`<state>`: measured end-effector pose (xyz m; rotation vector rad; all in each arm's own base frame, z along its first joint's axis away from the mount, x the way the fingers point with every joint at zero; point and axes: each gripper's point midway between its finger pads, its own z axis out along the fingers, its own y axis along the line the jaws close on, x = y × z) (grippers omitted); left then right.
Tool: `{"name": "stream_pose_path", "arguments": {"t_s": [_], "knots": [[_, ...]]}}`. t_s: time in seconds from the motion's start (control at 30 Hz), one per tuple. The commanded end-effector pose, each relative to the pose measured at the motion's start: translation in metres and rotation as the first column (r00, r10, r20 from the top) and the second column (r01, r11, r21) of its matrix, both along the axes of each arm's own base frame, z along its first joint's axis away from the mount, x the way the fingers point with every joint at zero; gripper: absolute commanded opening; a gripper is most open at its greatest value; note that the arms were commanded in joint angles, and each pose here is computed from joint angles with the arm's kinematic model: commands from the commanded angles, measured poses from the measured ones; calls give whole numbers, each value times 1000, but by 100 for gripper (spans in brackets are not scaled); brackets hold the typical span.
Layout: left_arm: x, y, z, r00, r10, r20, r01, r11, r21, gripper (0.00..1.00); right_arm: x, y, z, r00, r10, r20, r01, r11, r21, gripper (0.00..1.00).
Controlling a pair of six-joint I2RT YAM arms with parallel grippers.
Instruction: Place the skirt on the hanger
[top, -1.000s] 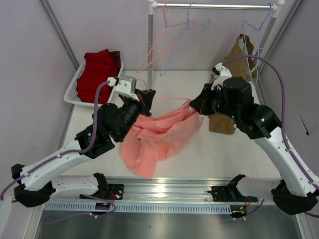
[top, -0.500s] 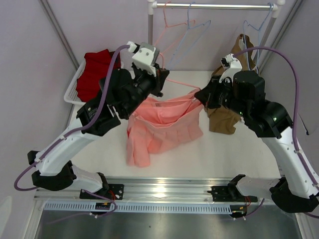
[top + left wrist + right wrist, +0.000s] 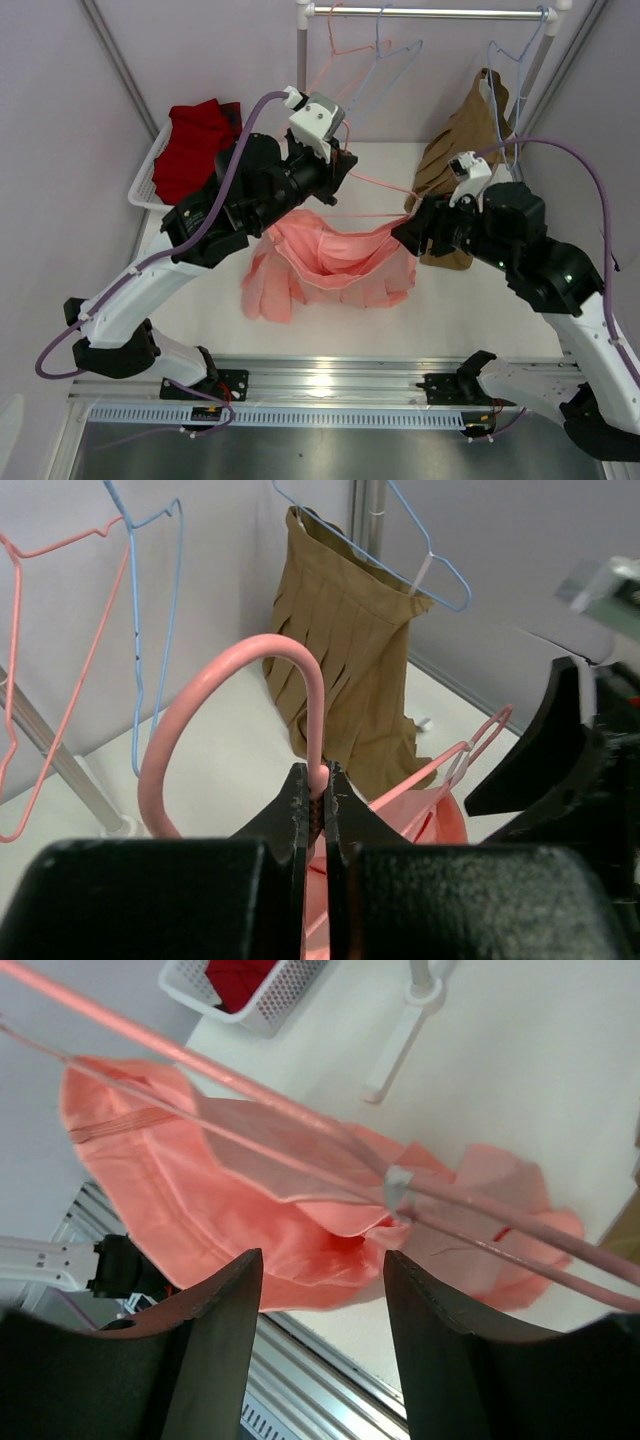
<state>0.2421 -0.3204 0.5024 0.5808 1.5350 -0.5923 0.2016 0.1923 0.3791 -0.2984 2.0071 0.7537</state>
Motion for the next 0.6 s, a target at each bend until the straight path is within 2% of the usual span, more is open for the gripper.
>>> {"name": "stream_pose_path", "arguments": {"t_s": [0.0, 0.13, 0.2, 0.3, 0.43, 0.57], "knots": [[-11, 6, 46, 997, -46, 68, 54, 990, -133, 0, -28, -6, 58, 979, 88, 186, -105, 991, 88, 59], [-12, -4, 34, 995, -92, 44, 97, 989, -114, 0, -52, -6, 106, 910, 166, 380, -232, 963, 134, 65], [-19, -12, 29, 987, -155, 32, 157, 982, -102, 0, -44, -1, 120, 859, 193, 475, -259, 963, 76, 68], [-21, -15, 27, 984, -177, 20, 178, 980, -91, 0, -34, 5, 126, 830, 217, 514, -267, 963, 25, 67], [-29, -24, 18, 969, -246, -6, 245, 967, -69, 0, -19, 18, 124, 777, 275, 567, -287, 955, -70, 73], [-33, -31, 16, 956, -292, -16, 290, 954, -71, 0, -7, 41, 110, 757, 385, 528, -363, 920, -149, 73]]}}
